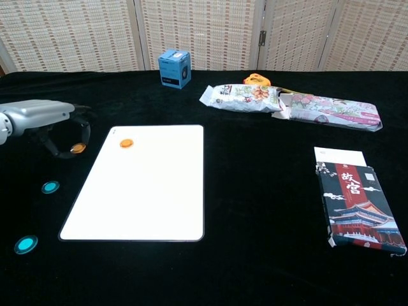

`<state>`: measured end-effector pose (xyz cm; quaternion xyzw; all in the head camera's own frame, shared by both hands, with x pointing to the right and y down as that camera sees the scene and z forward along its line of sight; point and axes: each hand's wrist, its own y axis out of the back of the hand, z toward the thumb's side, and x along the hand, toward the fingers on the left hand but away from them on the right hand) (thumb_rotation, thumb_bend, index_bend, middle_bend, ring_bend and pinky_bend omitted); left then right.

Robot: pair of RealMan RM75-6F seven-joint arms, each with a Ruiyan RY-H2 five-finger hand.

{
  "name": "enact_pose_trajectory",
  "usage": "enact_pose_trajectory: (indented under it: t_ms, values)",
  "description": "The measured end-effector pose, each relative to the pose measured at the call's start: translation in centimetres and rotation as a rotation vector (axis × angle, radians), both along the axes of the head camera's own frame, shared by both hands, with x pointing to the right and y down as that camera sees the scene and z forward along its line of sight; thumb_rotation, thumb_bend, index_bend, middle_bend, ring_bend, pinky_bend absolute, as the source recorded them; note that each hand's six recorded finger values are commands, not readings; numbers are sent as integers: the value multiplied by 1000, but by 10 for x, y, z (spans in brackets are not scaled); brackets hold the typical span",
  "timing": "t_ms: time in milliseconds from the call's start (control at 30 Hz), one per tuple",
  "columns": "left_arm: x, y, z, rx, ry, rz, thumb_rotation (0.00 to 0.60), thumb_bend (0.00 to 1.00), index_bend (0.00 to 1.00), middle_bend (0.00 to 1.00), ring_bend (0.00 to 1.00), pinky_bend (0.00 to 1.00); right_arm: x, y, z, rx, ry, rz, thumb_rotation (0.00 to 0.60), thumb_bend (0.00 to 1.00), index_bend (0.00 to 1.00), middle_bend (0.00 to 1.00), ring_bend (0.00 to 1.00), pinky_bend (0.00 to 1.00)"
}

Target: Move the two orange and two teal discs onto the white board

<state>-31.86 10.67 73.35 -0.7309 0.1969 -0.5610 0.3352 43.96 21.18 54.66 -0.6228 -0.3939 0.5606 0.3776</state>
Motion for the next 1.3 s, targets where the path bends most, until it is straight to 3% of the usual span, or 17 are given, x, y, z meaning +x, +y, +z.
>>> enact_pose_trajectory:
  t_ms: [267,633,1300]
  values:
    - [49,-26,-10,12,65,46,600,404,505,103,0,0,3,-1,1,-5,5,9,600,475,0,0,0,0]
    - [104,-40,3,5,61,103,600,404,503,104,0,0,9,0,3,-13,11,25,600,475,0,0,0,0]
    - [124,-41,19,-12,4,124,600,403,460,104,0,0,12,2,5,-19,13,35,600,475,0,0,0,0]
